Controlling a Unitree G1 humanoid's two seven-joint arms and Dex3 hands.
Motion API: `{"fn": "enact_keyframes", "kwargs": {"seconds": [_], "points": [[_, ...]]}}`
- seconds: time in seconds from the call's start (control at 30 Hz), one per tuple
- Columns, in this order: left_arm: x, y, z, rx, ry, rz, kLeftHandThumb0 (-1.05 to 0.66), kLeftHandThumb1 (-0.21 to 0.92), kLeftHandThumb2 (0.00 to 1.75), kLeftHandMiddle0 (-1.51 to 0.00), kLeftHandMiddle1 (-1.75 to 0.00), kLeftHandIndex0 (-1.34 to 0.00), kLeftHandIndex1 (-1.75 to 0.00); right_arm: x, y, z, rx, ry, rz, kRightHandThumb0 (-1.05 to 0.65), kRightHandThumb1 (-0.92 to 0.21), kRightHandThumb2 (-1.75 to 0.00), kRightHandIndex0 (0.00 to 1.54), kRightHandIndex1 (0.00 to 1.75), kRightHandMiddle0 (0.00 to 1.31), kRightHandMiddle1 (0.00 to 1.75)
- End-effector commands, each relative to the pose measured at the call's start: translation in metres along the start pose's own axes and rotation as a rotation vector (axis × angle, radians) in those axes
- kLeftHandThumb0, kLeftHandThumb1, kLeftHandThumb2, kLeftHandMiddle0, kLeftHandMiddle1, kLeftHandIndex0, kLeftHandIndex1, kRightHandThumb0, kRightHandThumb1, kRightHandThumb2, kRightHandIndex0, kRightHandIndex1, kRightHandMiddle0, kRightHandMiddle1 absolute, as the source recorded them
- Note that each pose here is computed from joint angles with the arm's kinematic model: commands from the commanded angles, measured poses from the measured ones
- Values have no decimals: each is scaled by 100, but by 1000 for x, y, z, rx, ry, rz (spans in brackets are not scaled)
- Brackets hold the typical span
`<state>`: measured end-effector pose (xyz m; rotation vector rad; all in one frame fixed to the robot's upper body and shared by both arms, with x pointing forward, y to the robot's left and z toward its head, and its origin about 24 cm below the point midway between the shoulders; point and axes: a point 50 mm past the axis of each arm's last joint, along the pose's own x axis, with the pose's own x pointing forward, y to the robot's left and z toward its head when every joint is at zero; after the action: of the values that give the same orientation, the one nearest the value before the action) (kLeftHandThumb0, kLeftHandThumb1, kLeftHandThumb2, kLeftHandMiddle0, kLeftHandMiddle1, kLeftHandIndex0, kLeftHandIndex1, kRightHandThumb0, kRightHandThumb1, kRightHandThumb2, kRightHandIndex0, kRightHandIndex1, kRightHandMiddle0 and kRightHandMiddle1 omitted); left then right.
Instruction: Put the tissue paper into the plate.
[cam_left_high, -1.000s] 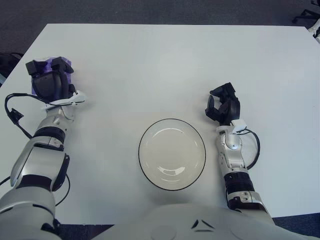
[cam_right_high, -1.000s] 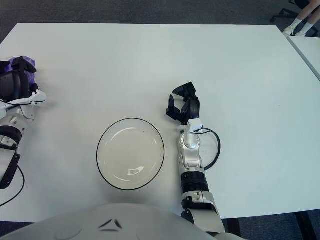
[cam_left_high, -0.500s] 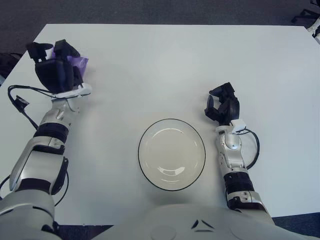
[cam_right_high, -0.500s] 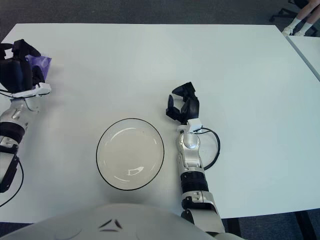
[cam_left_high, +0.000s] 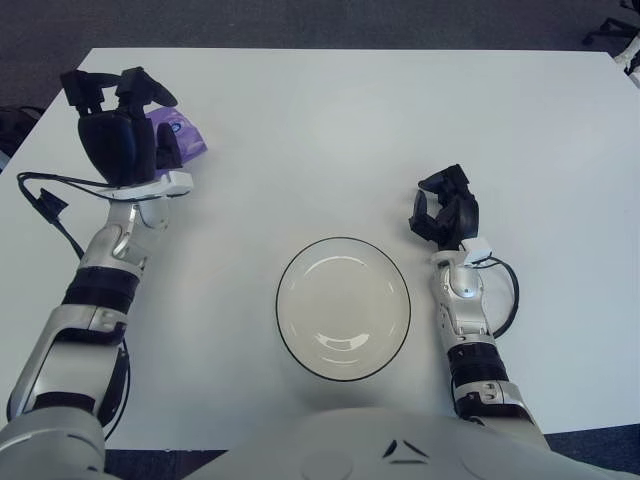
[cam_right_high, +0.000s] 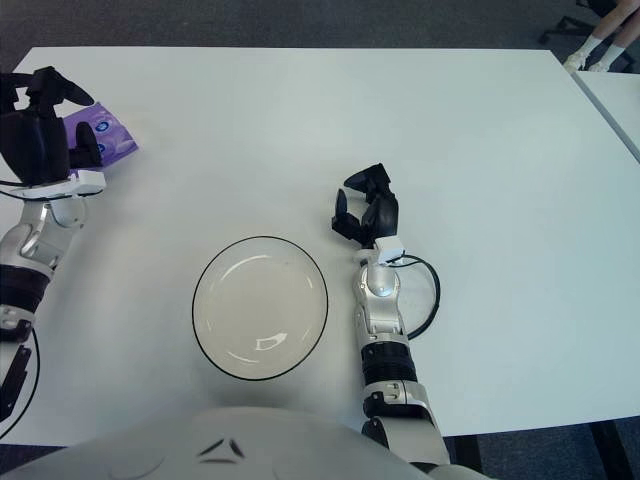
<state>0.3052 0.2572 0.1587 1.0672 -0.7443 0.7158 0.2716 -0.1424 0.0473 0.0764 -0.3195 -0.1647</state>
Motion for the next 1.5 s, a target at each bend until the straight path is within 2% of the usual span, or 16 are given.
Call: {"fn": "enact_keyframes", "kwargs": {"seconds": [0.0, 0.3, 0.6, 0.7, 0.77, 0.9, 1.0, 1.07, 1.1, 1.17, 1.2, 1.23, 1.3, 1.33, 1.4, 1.47], "points": [[-1, 7, 14, -51, -55, -8, 0, -6, 170, -94, -161, -66, -175, -50, -31, -52, -71, 283, -66, -41, -56, -102, 63, 156, 42, 175], [-5, 19, 66, -246, -220, -60, 0, -7, 172, -95, -162, -67, -175, -49, -29, -53, -76, 287, -59, -41, -55, -102, 62, 158, 43, 175], [-9, 27, 77, -297, -255, -145, 0, -7, 172, -94, -163, -67, -175, -49, -28, -54, -77, 288, -55, -41, -55, -103, 62, 158, 43, 175], [-4, 27, 78, -281, -250, -219, 0, -6, 171, -93, -165, -66, -175, -49, -28, -54, -82, 290, -53, -41, -55, -103, 62, 158, 43, 175], [5, 24, 73, -260, -222, -285, 0, -5, 171, -92, -167, -66, -175, -49, -28, -54, -82, 291, -54, -41, -55, -103, 62, 158, 43, 175], [26, 8, 31, -167, -120, -435, -1, -7, 173, -92, -172, -68, -171, -49, -29, -54, -78, 289, -57, -41, -55, -103, 62, 157, 43, 175], [31, 3, 23, -99, -106, -488, -1, -5, 172, -91, -174, -64, -172, -49, -30, -54, -78, 289, -60, -41, -55, -103, 62, 157, 43, 175], [33, 2, 22, -41, -94, -532, -1, 7, 159, -82, -172, -54, -174, -49, -30, -54, -78, 289, -62, -41, -55, -103, 62, 158, 43, 175], [34, 2, 22, -12, -84, -556, -17, 13, 150, -70, -173, -43, -174, -49, -30, -54, -77, 289, -63, -41, -55, -102, 62, 158, 43, 175], [37, 0, 21, 39, -45, -615, -59, 30, 122, -32, -174, -18, -169, -49, -30, -54, -76, 288, -65, -41, -55, -102, 62, 157, 43, 175], [41, -3, 19, 72, -13, -657, -65, 33, 118, -26, -174, -14, -167, -49, -30, -54, -73, 289, -66, -41, -55, -102, 62, 157, 43, 175], [45, -4, 18, 95, 11, -686, -75, 41, 106, -17, -147, -9, -132, -49, -30, -54, -71, 289, -66, -41, -55, -102, 62, 157, 43, 175], [54, -8, 12, 160, 67, -753, -84, 52, 89, -8, -112, -5, -87, -49, -30, -55, -67, 290, -67, -41, -55, -102, 62, 157, 43, 175], [56, -9, 11, 174, 80, -767, -88, 58, 81, -5, -87, -3, -57, -49, -30, -55, -67, 290, -67, -41, -55, -102, 62, 157, 43, 175], [56, -9, 9, 209, 116, -806, -94, 65, 69, -2, -51, -1, -24, -49, -30, -55, -66, 291, -67, -41, -56, -102, 62, 157, 43, 175], [57, -9, 6, 227, 145, -833, -99, 67, 63, -1, -29, -1, -12, -49, -30, -55, -65, 292, -67, -41, -56, -102, 62, 157, 43, 175]]}}
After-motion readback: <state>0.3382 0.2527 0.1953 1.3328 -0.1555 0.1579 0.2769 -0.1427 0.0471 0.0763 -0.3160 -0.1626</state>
